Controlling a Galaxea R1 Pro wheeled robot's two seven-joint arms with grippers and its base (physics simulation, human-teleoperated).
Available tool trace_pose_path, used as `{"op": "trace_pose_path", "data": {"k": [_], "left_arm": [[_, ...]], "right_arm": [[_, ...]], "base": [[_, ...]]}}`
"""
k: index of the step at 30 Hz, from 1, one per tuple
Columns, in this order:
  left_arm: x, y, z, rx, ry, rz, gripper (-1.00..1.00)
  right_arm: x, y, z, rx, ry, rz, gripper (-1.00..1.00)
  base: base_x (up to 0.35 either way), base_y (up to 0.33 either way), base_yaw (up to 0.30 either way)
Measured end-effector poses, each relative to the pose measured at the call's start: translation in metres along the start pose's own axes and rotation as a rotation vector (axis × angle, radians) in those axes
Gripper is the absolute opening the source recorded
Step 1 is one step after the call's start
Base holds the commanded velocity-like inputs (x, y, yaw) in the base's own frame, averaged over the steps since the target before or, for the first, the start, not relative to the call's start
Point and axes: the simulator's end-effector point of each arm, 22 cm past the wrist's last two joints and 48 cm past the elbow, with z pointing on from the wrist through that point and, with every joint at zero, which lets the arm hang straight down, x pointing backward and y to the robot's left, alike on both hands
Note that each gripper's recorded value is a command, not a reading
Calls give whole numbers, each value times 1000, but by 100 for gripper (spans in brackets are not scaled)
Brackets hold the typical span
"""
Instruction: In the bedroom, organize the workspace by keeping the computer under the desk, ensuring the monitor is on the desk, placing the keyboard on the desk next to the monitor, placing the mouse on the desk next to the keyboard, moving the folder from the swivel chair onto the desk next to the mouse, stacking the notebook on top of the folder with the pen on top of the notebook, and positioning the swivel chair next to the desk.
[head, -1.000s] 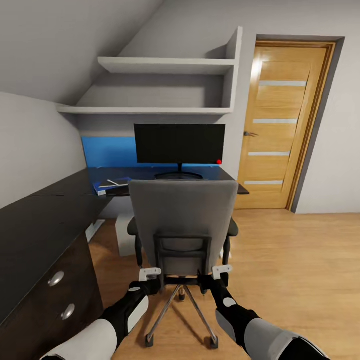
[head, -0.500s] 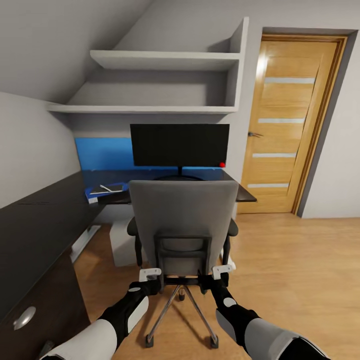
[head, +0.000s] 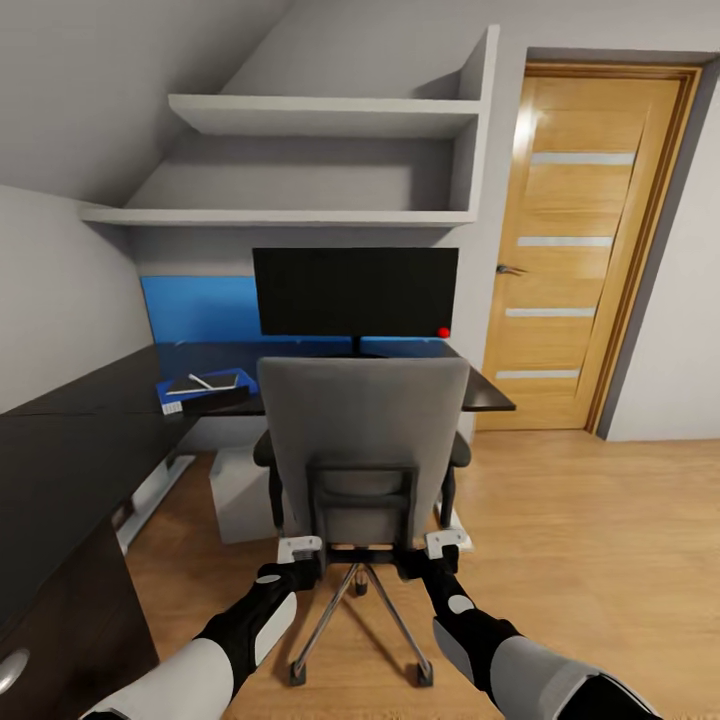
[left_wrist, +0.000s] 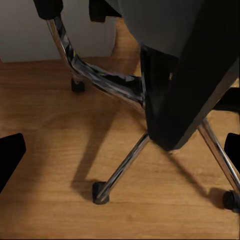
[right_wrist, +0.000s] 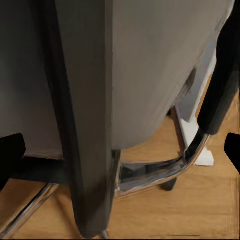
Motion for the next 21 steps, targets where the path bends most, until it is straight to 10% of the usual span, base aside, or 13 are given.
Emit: {"op": "trace_pose_path", "data": {"k": [21], "left_arm": [[0,1,0,-2,-1,0,100]], "right_arm": [[-1,1,0,-1,-2,1,100]], "base": [[-290,-171,0]]}}
